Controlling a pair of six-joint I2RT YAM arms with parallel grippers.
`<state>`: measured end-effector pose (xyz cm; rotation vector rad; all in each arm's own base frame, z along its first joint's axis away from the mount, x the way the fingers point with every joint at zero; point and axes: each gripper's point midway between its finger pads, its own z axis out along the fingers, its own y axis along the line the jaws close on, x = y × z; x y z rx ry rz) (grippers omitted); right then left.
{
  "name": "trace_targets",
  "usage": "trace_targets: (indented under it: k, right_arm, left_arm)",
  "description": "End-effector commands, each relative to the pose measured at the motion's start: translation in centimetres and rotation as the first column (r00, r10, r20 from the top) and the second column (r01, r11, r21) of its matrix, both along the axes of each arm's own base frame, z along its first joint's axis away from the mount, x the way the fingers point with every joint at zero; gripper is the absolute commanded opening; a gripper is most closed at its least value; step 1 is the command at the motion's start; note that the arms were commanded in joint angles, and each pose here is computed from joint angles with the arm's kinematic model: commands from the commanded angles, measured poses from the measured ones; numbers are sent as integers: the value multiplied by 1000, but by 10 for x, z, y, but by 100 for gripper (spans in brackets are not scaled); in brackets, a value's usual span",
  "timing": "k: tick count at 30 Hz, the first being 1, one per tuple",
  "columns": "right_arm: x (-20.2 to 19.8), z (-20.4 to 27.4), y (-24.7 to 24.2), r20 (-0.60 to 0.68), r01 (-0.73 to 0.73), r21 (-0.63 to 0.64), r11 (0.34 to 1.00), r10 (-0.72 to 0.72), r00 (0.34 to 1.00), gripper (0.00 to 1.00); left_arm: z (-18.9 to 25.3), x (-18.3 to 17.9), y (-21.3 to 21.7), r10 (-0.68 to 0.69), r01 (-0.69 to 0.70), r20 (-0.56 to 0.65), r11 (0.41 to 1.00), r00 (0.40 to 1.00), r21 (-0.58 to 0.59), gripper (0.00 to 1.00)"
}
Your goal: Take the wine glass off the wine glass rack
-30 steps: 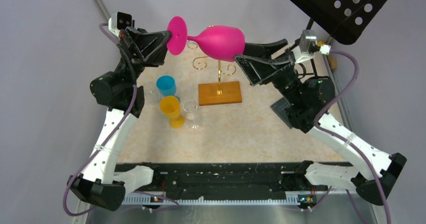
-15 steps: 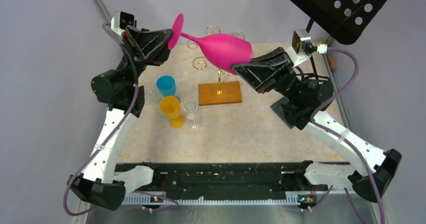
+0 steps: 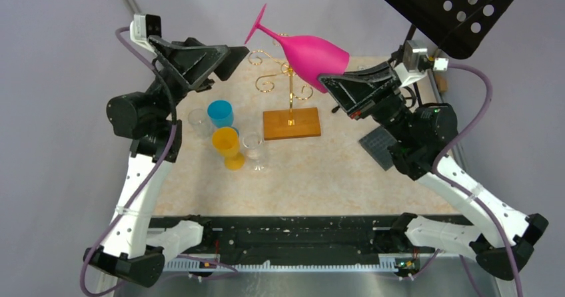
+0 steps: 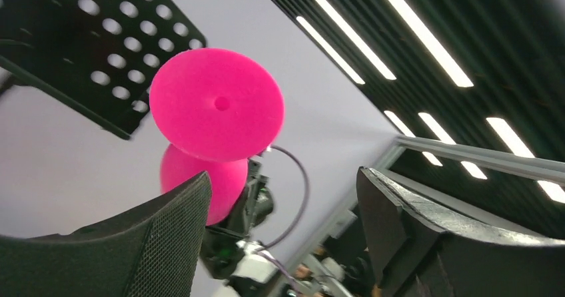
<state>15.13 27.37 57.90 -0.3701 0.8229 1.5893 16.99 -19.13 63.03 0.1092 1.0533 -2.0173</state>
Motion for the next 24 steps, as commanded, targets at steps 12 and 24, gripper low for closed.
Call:
trace_targets:
  k: [12,24]
  right_arm:
    - [20,-49,-51,-176,284,-393,875,-375,910,0]
    - [1,-158,9,-139,-49,-754,655,-86,987,0]
  left_arm:
    - [-39,53,27,571,-618,238,720,786,316,81]
    - [-91,94,59,703,-728,322,401,634,556,80]
